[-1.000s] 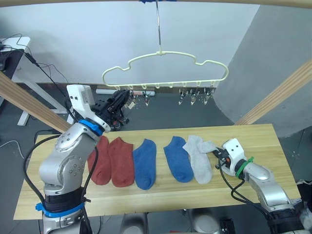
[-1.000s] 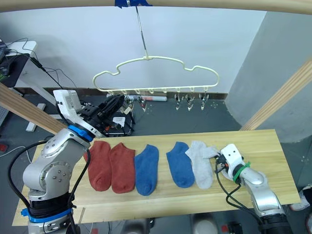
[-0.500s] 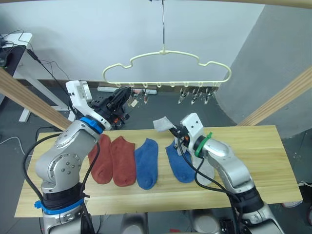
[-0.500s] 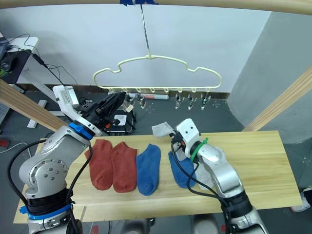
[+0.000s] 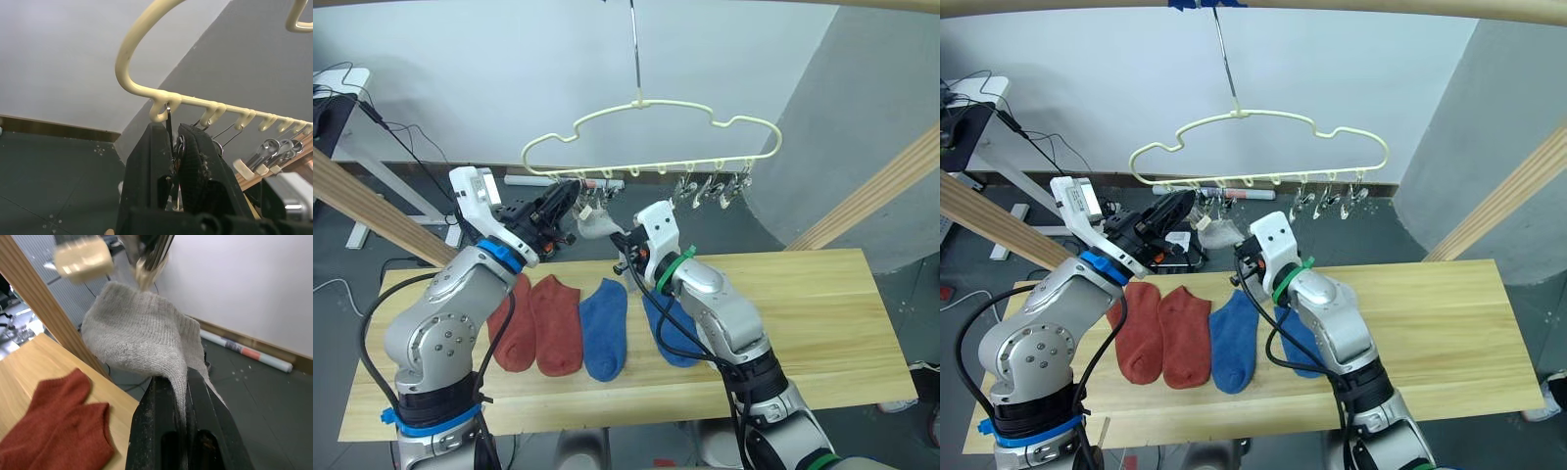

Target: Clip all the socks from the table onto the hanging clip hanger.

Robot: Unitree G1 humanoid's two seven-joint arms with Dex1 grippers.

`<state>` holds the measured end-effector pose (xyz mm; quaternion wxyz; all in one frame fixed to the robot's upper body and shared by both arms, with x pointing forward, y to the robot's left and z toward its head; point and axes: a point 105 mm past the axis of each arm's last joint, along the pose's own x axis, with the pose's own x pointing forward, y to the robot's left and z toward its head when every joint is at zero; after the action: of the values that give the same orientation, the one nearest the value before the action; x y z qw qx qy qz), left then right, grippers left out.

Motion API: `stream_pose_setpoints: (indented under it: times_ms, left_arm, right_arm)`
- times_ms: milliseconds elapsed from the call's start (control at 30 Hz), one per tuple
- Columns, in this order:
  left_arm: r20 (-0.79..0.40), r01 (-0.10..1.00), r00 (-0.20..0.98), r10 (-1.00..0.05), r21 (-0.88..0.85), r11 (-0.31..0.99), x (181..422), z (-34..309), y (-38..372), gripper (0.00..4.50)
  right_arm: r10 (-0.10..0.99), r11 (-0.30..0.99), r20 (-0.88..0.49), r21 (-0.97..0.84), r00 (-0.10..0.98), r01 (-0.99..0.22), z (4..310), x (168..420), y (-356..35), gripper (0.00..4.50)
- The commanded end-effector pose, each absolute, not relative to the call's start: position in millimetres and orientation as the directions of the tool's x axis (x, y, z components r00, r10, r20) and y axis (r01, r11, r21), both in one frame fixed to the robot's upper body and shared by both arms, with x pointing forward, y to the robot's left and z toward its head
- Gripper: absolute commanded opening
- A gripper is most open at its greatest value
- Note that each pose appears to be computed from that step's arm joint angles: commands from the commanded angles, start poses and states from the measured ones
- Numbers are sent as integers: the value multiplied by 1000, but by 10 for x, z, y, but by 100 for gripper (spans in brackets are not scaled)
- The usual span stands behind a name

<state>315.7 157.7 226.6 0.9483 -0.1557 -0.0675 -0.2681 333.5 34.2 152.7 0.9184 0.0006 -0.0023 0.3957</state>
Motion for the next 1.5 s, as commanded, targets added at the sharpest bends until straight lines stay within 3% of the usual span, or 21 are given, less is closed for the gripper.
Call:
stream_pose_setpoints:
  times_ms: [33,667,1300,1500]
  left_arm:
    - [267,564,820,-506,-223,795,3058,2412,1550,16]
    - [264,569,817,-512,-230,789,3069,2401,1538,16]
    - [270,581,811,-520,-259,772,3040,2403,1523,16]
    - [269,569,818,-509,-244,785,3041,2404,1561,208]
  right_arm:
    - [746,663,80,6,661,-749,1675,3257,365,0]
    - [789,601,129,46,601,-798,1701,3087,364,0]
    - [782,598,180,53,596,-800,1804,3143,525,0]
    - [794,584,177,45,581,-811,1799,3134,560,0]
